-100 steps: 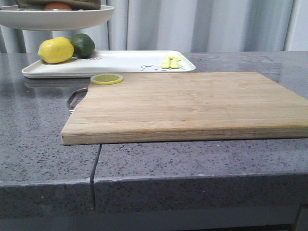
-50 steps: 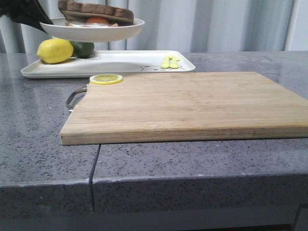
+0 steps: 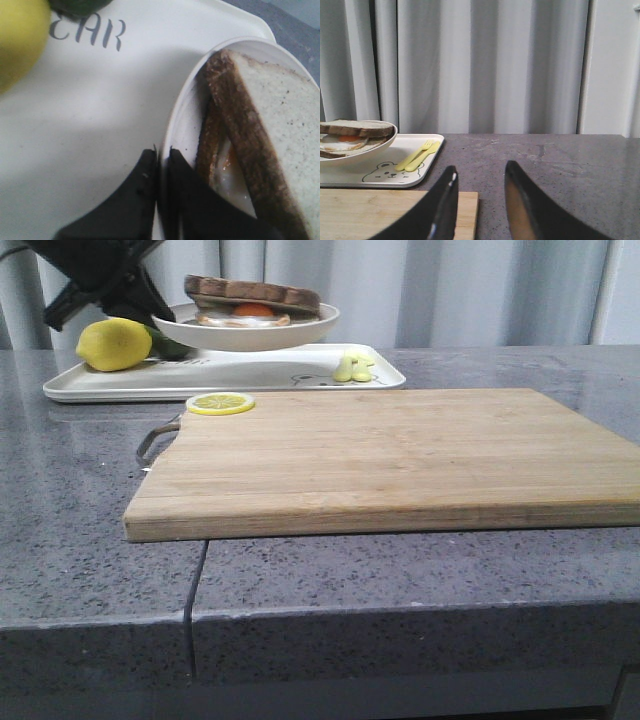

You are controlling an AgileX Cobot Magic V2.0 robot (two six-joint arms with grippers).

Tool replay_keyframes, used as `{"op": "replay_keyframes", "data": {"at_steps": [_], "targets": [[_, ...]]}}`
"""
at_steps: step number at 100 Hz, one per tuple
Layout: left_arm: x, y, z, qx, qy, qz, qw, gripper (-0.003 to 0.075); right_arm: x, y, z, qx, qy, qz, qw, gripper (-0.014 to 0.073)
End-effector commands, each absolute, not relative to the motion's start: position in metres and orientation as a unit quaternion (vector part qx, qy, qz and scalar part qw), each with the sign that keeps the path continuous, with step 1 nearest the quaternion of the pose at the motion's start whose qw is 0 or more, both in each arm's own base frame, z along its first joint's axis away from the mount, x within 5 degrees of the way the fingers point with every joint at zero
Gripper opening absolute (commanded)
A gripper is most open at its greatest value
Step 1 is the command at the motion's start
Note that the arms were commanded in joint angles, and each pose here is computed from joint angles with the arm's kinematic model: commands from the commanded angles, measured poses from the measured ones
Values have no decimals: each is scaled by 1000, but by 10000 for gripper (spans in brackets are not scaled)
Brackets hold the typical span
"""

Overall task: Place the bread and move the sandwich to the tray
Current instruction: 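Lift the plate and carry it over the white tray, then lower the plate onto the tray and release it with the left gripper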

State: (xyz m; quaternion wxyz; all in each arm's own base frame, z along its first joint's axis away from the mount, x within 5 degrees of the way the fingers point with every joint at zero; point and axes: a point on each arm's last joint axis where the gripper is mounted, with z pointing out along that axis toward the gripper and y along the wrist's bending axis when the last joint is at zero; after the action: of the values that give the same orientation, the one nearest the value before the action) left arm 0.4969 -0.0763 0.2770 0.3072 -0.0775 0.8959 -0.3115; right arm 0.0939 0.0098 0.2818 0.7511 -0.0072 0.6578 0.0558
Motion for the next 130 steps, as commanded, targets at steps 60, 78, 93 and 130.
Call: {"op": "replay_keyframes", "data": {"at_steps": [60, 78, 93, 130], "targets": [[510, -77, 295, -89, 868, -339, 350, -20, 94, 6, 294, 2, 636, 32, 771, 256], [514, -77, 285, -95, 870, -337, 348, -20, 94, 6, 294, 2, 636, 32, 771, 256], [516, -76, 284, -98, 868, -336, 353, -20, 94, 6, 294, 2, 636, 32, 771, 256], [516, -76, 284, -99, 867, -335, 355, -2, 94, 6, 294, 2, 636, 32, 771, 256]]}}
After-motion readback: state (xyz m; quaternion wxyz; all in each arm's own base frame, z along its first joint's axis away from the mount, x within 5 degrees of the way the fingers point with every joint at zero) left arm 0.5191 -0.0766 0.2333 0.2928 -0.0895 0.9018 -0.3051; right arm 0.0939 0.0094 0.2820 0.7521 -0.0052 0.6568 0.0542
